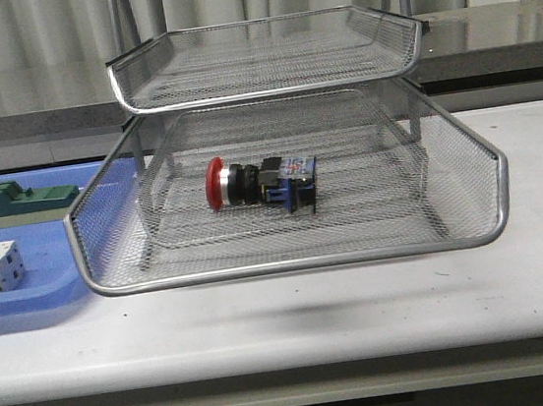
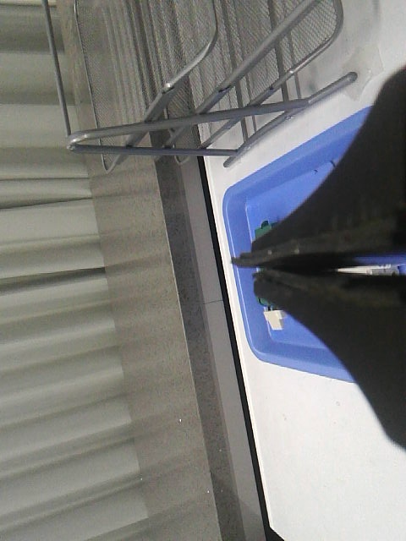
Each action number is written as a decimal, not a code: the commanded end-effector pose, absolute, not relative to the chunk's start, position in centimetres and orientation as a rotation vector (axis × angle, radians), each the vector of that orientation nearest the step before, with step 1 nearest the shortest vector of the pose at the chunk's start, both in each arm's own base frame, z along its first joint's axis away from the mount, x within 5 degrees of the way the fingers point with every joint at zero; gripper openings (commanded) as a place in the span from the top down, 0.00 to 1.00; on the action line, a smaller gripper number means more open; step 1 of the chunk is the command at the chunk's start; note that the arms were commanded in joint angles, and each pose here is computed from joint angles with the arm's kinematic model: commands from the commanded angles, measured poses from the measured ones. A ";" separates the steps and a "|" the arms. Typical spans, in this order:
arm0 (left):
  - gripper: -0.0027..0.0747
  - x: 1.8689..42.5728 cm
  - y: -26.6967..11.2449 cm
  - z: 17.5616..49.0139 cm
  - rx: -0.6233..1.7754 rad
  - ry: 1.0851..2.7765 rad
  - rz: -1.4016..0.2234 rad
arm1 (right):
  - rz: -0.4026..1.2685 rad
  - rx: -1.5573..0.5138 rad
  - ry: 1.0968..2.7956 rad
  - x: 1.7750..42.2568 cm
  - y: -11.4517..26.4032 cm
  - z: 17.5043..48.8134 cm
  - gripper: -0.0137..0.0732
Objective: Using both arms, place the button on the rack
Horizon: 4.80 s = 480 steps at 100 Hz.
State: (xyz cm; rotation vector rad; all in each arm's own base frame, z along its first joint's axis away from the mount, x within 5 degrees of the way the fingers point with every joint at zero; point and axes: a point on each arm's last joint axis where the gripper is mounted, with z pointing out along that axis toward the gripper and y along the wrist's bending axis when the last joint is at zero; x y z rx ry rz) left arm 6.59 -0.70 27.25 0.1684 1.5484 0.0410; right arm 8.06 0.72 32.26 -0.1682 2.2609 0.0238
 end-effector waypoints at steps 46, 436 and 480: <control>0.99 6.5 -0.4 28.8 0.116 1.463 0.050 | 0.047 -0.150 2.142 8.5 0.9 33.9 0.92; 0.99 6.5 -0.4 28.8 0.116 1.463 0.050 | 0.000 -0.329 2.220 16.8 3.1 36.0 0.91; 0.99 6.5 -0.4 28.8 0.116 1.463 0.050 | -0.039 -0.165 2.078 8.7 0.5 34.1 0.91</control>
